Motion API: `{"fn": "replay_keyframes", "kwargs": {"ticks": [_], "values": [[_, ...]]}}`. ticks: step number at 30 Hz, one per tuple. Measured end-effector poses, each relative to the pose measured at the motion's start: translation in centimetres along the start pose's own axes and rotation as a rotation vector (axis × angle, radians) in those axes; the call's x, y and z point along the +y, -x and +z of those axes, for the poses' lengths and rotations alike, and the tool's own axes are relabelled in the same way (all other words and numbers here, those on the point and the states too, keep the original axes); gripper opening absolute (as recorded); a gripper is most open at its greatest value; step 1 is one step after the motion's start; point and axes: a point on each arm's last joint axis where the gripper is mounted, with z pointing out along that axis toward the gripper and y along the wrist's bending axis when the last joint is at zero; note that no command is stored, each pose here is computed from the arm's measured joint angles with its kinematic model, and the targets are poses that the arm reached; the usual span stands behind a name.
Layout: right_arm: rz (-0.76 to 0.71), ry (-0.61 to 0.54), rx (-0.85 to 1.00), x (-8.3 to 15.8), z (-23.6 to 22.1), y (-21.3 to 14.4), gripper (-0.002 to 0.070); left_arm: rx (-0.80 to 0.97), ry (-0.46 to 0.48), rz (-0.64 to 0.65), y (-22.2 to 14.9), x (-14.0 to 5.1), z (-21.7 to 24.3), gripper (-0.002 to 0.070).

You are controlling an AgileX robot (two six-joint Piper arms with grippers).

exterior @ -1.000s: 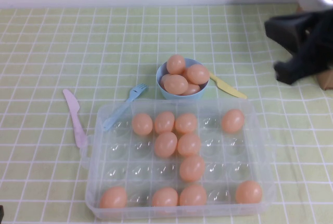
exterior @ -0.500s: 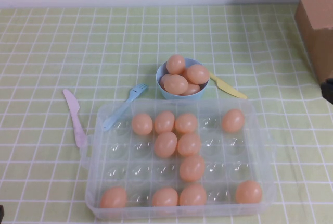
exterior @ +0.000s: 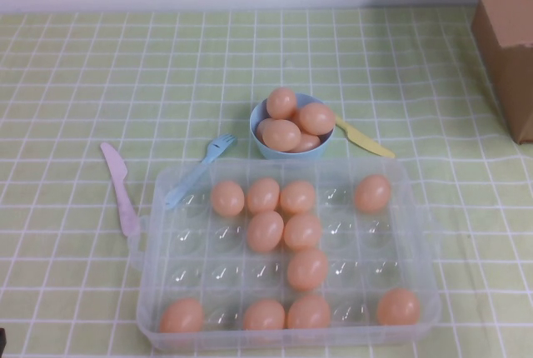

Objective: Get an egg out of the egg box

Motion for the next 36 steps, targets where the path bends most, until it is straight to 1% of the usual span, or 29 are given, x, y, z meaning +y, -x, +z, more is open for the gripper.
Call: {"fn": "replay_keyframes", "kwargs": {"ticks": [6, 9, 15, 22, 24, 27, 30, 36], "values": [[0.093, -0.22, -0.002, -0.7, -1.9, -4.0, -0.0018, 0.0, 0.0, 0.0, 0.0, 0.0, 0.0, -0.0005], [0.114, -0.284, -0.017, -0.5, -2.5, -5.6, -0.0018, 0.0, 0.0, 0.0, 0.0, 0.0, 0.0, -0.0005], [0.193, -0.291, -0.002, 0.0, -2.5, -8.1, -0.0018, 0.0, 0.0, 0.0, 0.0, 0.0, 0.0, -0.0005], [0.236, -0.292, 0.021, 0.1, -2.5, -8.7, -0.0018, 0.0, 0.0, 0.0, 0.0, 0.0, 0.0, -0.0004], [0.28, -0.298, 0.039, 0.1, -2.6, -8.9, -0.0018, 0.0, 0.0, 0.0, 0.0, 0.0, 0.0, -0.0005], [0.333, -0.299, 0.091, 0.3, -2.9, -9.6, -0.0018, 0.0, 0.0, 0.0, 0.0, 0.0, 0.0, -0.0004], [0.356, -0.293, 0.164, 0.5, -3.0, -10.3, -0.0018, 0.0, 0.0, 0.0, 0.0, 0.0, 0.0, -0.0005], [0.386, -0.285, 0.191, 0.7, -3.0, -10.5, -0.0018, 0.0, 0.0, 0.0, 0.0, 0.0, 0.0, -0.0004]]}}
